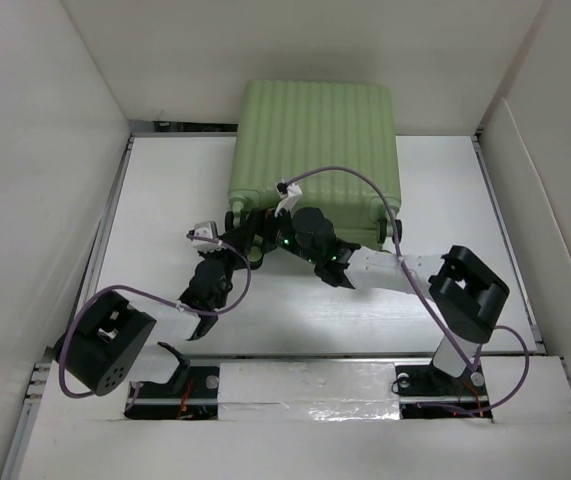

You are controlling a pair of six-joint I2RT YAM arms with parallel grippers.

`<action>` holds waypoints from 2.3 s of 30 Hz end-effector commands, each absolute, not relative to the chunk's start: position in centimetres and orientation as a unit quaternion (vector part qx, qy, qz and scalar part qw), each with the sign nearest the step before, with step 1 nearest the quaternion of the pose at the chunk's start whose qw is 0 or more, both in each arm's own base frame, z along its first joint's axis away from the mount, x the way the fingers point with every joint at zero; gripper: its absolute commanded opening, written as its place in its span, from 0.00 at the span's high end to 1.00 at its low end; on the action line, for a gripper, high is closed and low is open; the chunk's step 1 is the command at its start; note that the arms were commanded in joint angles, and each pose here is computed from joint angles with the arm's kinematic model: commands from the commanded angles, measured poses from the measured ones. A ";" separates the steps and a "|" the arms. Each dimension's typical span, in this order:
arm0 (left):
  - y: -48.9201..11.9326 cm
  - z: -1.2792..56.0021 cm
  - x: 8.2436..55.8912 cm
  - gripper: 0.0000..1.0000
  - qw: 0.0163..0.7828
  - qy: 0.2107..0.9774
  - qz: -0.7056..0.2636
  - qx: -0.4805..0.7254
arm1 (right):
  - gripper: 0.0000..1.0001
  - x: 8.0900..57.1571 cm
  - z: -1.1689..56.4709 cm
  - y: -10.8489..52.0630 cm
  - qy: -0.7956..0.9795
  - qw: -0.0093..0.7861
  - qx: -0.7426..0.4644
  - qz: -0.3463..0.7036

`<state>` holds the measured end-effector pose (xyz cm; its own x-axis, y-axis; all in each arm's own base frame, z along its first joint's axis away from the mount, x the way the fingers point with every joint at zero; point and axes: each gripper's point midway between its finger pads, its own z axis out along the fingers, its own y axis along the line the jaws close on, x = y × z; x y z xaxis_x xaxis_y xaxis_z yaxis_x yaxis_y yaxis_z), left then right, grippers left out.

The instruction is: Pack the luggage

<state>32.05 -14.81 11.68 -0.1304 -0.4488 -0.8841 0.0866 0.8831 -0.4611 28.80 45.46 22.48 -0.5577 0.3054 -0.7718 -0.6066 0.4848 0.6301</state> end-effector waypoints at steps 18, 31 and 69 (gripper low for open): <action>-13.6 13.7 32.2 1.00 0.677 0.692 -0.203 -0.143 | 0.00 29.4 26.7 40.6 0.648 0.485 0.017 0.587; -12.6 14.3 32.8 1.00 0.682 0.694 -0.177 -0.148 | 1.00 25.3 28.9 20.8 0.715 0.637 0.035 0.287; -8.8 12.4 33.7 1.00 0.638 0.729 -0.080 -0.233 | 1.00 28.8 26.1 -1.0 0.711 0.680 0.176 0.028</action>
